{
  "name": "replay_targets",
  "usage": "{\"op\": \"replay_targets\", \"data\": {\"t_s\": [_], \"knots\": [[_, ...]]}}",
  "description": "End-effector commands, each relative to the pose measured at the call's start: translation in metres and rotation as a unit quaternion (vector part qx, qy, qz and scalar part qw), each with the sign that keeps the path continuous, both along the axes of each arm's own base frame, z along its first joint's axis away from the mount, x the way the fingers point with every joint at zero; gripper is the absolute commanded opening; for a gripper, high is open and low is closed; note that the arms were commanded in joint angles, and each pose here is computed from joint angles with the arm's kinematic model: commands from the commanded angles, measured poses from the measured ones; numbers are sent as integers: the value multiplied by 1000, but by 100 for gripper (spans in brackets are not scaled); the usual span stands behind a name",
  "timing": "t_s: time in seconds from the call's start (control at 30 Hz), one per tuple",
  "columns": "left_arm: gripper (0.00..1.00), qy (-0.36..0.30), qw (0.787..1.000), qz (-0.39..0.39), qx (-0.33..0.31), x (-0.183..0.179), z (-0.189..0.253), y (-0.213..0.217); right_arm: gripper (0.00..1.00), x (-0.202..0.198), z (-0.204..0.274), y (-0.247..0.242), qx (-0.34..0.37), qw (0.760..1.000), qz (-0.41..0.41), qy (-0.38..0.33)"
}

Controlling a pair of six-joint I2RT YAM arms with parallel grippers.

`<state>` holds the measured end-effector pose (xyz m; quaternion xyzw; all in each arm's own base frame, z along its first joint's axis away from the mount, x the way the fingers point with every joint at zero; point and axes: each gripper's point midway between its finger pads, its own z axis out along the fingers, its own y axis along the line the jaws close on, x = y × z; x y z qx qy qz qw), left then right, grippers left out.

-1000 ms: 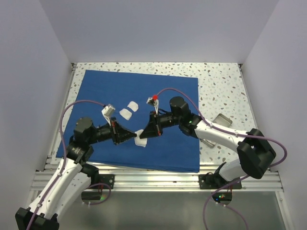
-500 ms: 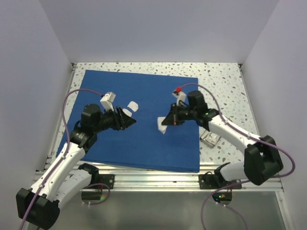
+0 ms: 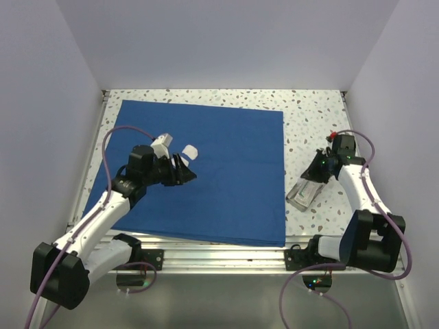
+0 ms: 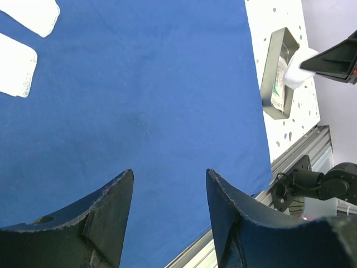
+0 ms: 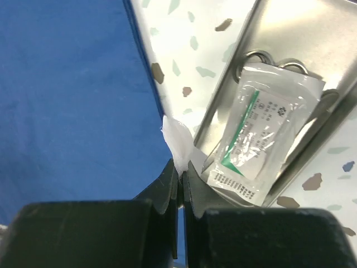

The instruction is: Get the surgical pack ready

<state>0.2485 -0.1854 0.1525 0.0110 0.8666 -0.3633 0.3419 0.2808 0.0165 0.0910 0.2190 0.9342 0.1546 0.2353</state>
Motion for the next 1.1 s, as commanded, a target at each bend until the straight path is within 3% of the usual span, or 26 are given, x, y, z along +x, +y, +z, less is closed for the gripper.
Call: {"op": "replay_targets", "data": {"t_s": [0.0,0.43,0.7,1.07], "knots": [[59,-26,999,-25,-3,4,11,-6,0,-11,-11,-12,-4,999,-14,28],[59,-17,998,-45,-45,2,15,-22,0,-25,-50,14,153,984,-24,84],[58,-15,998,-45,-43,4,14,-22,0,-15,-31,11,165,985,-25,33],[57,-11,998,-50,-44,4,9,-24,0,-22,-45,5,156,986,-37,51]]}}
